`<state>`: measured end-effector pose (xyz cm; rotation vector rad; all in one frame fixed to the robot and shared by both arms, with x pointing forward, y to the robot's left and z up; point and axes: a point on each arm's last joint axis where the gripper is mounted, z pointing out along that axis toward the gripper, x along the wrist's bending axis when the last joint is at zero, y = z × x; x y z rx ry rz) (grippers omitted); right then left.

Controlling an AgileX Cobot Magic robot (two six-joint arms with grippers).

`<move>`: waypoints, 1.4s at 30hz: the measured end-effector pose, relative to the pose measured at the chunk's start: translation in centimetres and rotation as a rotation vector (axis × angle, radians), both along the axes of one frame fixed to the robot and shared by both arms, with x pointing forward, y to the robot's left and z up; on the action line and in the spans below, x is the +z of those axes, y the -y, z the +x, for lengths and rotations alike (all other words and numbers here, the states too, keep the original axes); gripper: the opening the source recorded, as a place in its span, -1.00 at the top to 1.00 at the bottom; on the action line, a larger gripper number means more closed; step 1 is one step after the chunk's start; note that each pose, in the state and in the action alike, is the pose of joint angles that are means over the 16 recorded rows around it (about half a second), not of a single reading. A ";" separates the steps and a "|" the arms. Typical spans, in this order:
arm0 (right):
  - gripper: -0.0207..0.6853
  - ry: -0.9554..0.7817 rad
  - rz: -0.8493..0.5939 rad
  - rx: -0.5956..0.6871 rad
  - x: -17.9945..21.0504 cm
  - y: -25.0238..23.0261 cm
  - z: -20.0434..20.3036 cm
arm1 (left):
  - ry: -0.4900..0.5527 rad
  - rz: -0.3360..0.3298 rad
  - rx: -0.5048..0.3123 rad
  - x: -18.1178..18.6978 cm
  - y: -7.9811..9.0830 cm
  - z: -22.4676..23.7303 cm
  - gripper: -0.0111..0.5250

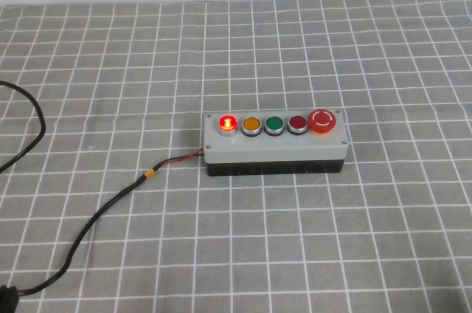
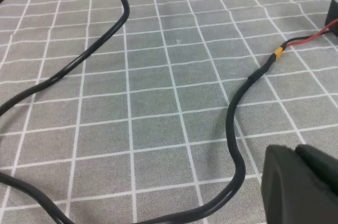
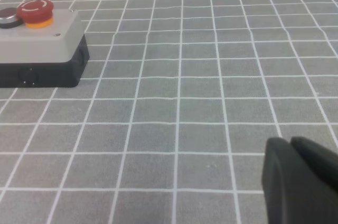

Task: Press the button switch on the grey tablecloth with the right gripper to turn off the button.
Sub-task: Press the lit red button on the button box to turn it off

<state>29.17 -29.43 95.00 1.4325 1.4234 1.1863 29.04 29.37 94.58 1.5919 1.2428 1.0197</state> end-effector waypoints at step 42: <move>0.99 0.382 0.036 0.010 3.5 -0.1 0.2 | 0.000 0.000 0.000 0.0 0.0 0.0 0.97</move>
